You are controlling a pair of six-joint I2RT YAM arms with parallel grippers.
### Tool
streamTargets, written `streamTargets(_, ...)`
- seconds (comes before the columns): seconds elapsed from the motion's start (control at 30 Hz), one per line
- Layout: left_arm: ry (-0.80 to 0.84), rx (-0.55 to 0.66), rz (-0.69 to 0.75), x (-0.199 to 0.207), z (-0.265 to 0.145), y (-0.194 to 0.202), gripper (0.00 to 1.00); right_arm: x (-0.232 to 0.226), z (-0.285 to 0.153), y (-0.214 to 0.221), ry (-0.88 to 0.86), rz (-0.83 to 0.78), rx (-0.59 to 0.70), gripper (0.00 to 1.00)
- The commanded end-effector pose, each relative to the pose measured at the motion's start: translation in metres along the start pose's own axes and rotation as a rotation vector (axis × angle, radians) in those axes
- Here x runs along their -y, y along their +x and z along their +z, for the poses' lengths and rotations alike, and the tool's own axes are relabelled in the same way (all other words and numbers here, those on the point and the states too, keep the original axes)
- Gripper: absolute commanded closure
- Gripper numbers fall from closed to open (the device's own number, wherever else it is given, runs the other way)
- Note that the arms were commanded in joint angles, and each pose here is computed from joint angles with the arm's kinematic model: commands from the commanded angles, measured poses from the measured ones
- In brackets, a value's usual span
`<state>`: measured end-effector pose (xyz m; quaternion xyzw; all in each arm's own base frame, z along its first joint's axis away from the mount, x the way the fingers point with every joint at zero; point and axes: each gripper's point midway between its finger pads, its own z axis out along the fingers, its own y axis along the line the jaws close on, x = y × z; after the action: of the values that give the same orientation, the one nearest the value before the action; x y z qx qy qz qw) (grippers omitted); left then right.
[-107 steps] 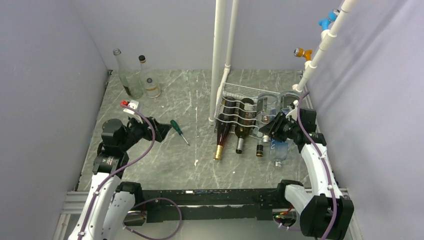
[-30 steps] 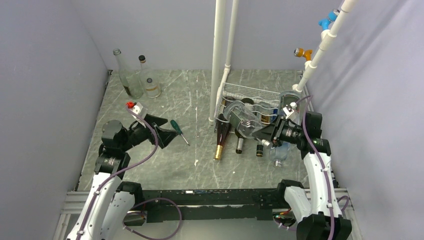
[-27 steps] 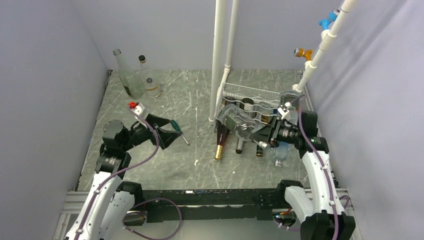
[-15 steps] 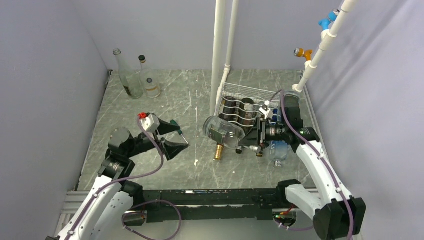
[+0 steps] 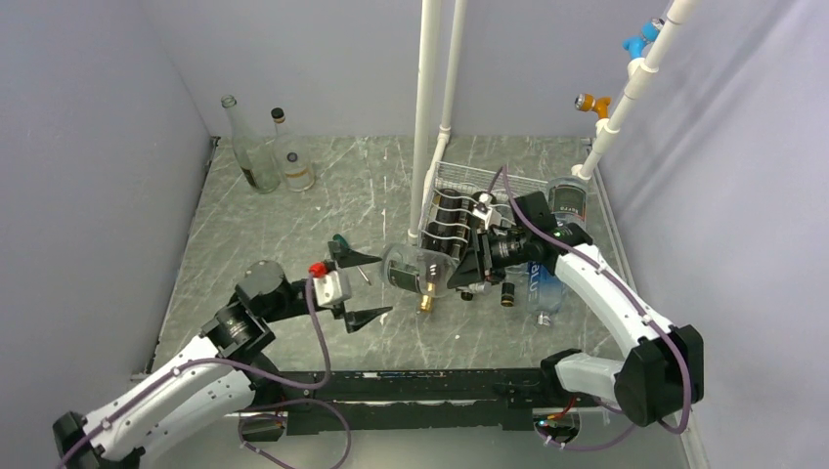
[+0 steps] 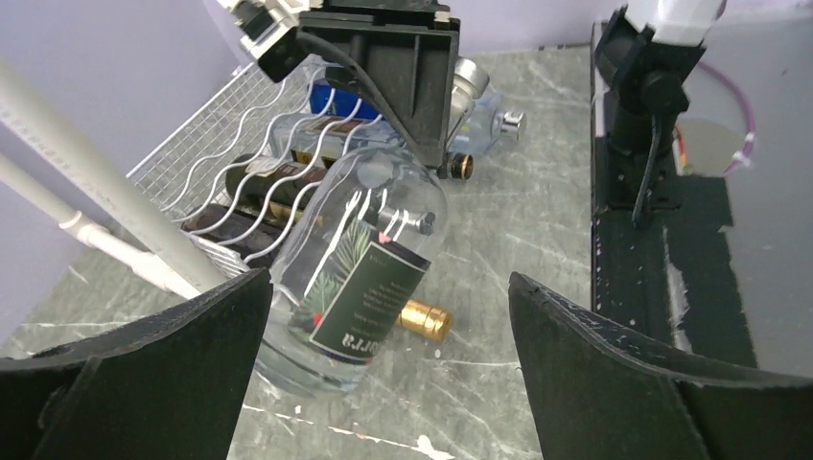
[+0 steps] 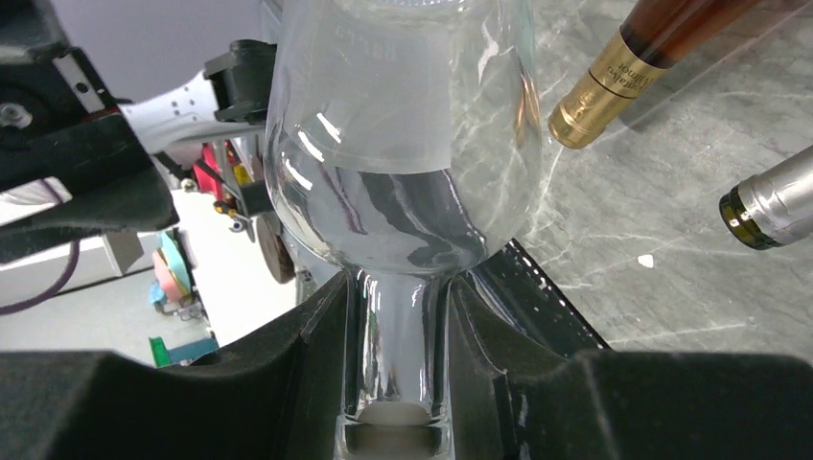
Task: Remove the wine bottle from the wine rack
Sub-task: Place the wine bottle at the center of the board.
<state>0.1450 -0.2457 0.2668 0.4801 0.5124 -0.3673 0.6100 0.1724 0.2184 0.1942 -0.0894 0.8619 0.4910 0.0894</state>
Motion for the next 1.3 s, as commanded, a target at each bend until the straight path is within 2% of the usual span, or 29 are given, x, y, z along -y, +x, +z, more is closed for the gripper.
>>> streamTargets(0.0, -0.064, -0.105, 0.187, -0.01, 0.013, 0.004, 0.01, -0.051, -0.006, -0.027, -0.144, -0.241, 0.046, 1.0)
streamTargets(0.27, -0.066, -0.247, 0.374, 0.003, 0.048, 0.031, 0.0, -0.051, 0.019, -0.028, -0.104, -0.27, -0.032, 1.0)
streamTargets(0.4, -0.125, -0.287, 0.385, -0.005, 0.058, 0.045, 0.0, -0.048, 0.028, -0.026, -0.071, -0.298, -0.053, 1.0)
streamTargets(0.63, -0.177, -0.243, 0.377, -0.008, 0.059, 0.057, 0.0, -0.038, 0.04, -0.028, -0.012, -0.304, -0.072, 1.0)
streamTargets(1.0, -0.099, -0.174, 0.314, 0.012, 0.079, 0.065, 0.0, -0.032, 0.054, -0.031, 0.055, -0.325, -0.098, 1.0)
streamTargets(1.27, -0.128, -0.164, 0.246, 0.006, 0.077, 0.08, 0.01, -0.029, 0.058, -0.029, 0.084, -0.353, -0.099, 1.0)
